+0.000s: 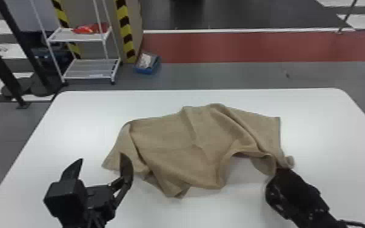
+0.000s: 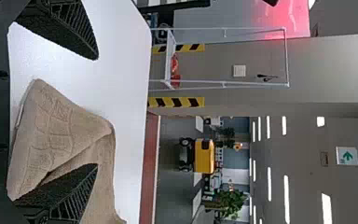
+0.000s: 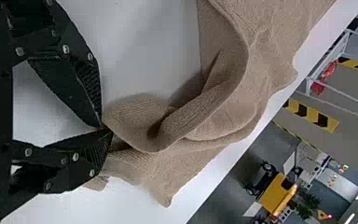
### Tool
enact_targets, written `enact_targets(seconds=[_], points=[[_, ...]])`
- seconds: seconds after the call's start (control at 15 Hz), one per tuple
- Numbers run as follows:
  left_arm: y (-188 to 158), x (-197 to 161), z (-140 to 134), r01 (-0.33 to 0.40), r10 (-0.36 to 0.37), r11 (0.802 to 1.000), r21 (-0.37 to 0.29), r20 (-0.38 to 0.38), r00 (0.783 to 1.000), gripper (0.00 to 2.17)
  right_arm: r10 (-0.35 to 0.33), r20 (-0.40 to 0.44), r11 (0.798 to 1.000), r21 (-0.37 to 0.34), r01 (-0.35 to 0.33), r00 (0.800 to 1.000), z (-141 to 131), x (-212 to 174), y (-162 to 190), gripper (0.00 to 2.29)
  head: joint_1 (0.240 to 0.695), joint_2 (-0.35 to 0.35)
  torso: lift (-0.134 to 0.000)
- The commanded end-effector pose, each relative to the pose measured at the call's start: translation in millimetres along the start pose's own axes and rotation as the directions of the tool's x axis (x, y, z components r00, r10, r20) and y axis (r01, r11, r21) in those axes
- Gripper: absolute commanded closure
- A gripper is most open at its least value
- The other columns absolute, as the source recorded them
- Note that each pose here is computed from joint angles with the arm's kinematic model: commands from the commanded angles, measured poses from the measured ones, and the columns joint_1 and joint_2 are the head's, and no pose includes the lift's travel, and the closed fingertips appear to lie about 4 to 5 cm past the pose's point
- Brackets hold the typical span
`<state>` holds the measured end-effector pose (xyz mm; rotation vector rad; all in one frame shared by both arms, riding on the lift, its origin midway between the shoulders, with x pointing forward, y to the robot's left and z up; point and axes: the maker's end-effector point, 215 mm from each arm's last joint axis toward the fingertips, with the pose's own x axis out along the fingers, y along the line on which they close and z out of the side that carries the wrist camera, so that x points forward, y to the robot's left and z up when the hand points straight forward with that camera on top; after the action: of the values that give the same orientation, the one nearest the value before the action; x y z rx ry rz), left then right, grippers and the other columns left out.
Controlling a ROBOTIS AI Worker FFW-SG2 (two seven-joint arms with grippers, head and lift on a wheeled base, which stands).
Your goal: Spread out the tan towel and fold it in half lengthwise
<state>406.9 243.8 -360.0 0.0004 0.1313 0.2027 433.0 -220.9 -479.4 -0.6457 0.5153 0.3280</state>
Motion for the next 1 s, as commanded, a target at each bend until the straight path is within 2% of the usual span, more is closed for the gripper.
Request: enact_targets(seconds=[0.0,0.2,0.4,0.6,0.73,0.87,0.93], points=[[0,0,0,-0.001,0.001,1.000,-0.004,-0.001,1.000,0.05,-0.008,-0.010,1.000,0.007,0.008,1.000,-3,-1,-4,1.29,0.695,0.031,-0.123],[0,0,0,-0.001,0.001,1.000,-0.004,-0.001,1.000,0.05,-0.016,-0.020,0.999,0.031,0.016,1.000,-5,2,-13,1.33,0.695,0.022,-0.123],[0,0,0,-0.001,0.001,1.000,-0.004,-0.001,1.000,0.05,-0.032,0.008,0.998,0.059,0.031,0.999,3,-2,-27,1.33,0.695,0.016,-0.123],[2,-1,0,-0.006,0.006,1.000,-0.004,-0.001,1.000,0.05,-0.114,0.061,0.985,0.135,0.105,0.992,13,-33,-98,1.33,0.695,0.002,-0.123],[1,-1,0,-0.003,0.003,1.000,-0.005,-0.002,1.000,0.05,-0.176,0.057,0.973,0.164,0.165,0.983,7,-58,-146,1.33,0.695,-0.026,-0.123],[-4,0,-1,0.006,-0.006,1.000,-0.008,-0.002,1.000,0.05,-0.201,0.045,0.964,0.184,0.190,0.978,-4,-75,-168,1.33,0.695,-0.092,-0.123],[-6,0,-1,0.009,-0.009,1.000,-0.009,-0.003,1.000,0.05,-0.178,0.047,0.969,0.182,0.167,0.983,-4,-76,-163,1.33,0.695,-0.117,-0.123]])
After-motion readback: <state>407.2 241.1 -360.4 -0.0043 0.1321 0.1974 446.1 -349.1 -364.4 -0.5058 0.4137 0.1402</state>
